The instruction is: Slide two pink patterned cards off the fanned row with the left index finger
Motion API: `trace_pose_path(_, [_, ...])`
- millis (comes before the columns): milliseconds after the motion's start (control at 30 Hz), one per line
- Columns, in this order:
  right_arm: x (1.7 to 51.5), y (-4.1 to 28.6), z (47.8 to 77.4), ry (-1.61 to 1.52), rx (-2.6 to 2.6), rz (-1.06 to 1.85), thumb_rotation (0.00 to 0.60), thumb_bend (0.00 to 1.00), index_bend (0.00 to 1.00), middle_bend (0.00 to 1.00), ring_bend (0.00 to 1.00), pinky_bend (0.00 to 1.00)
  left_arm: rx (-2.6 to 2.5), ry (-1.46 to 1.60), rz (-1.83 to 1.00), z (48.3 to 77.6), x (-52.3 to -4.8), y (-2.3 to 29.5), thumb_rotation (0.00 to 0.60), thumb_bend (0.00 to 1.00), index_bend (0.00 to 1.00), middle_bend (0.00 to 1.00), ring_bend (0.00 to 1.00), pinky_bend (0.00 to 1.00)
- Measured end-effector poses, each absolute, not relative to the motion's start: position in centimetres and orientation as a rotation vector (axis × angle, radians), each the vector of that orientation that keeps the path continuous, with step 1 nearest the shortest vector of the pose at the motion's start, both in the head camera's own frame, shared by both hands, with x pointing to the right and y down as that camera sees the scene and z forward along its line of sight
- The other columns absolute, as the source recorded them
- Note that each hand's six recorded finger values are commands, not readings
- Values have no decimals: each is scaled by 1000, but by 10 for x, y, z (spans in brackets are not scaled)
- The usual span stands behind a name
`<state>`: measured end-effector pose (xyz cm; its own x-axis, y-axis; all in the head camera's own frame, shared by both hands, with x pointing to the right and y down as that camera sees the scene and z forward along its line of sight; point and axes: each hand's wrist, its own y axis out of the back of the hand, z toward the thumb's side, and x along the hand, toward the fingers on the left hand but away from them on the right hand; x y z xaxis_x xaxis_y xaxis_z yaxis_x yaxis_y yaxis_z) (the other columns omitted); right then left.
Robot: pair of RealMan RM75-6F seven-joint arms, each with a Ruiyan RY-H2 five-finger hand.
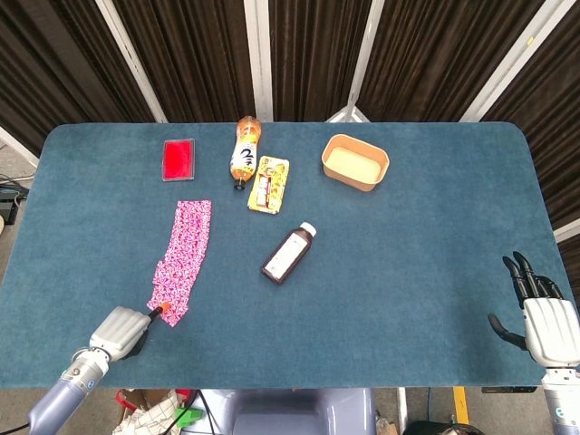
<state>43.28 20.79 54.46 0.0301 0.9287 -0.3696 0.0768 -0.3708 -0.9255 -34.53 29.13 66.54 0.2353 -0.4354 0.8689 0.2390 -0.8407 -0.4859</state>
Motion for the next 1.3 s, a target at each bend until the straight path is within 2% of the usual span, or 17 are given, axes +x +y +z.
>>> trace_pose_path(400, [434,208,543,-1064,-1560,1429,600,300,0,50,249,239,-1965,106,-1704,652,-351,309,600,1000,142,891,834,770])
trace_pose_path(700, [433,208,544,-1062,-1565,1427,600,300,0,50,249,239,-1939,171,-1675,645,-350,302,600,1000,142,891,834,770])
trace_pose_path(933, [432,208,545,-1058,-1570,1429,600,299,0,50,249,239,-1966,125,-1688,639,-355,313,600,1000,143,891,834,770])
trace_pose_path(1300, [432,209,545,-1060,-1574,1427,600,300,0,50,249,239,-1906,234,-1648,645,-355,293,600,1000,143,890,834,770])
